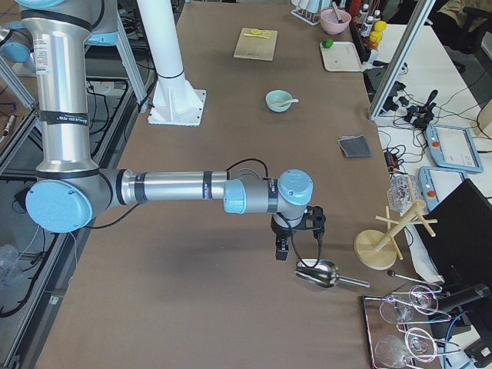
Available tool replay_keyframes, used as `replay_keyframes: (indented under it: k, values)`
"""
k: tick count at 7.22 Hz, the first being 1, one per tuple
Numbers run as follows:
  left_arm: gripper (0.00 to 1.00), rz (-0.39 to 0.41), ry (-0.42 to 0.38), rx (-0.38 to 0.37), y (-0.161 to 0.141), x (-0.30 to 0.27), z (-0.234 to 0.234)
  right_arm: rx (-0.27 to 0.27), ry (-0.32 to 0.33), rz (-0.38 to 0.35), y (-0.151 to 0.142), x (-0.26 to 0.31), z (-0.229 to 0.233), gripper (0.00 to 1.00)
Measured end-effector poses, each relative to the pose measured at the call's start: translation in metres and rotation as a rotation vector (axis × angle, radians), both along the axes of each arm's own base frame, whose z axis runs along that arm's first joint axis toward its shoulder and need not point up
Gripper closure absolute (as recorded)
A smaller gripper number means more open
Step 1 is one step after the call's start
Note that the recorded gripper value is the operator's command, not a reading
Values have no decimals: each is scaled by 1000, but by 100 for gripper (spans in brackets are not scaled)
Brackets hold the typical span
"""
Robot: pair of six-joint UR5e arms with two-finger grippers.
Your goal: Place spoon in bowl
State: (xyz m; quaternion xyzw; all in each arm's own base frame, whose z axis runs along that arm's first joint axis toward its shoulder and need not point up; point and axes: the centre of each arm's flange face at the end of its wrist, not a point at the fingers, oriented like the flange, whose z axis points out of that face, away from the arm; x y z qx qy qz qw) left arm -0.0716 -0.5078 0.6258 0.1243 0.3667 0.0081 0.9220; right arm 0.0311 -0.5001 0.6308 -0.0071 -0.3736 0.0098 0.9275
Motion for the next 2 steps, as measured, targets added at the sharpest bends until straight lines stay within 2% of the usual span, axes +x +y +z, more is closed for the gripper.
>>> replay_keyframes:
  k: [2]
  values:
    - [2, 0, -3, 3, -1, 0, -1, -1, 0, 0, 0, 0, 0, 0]
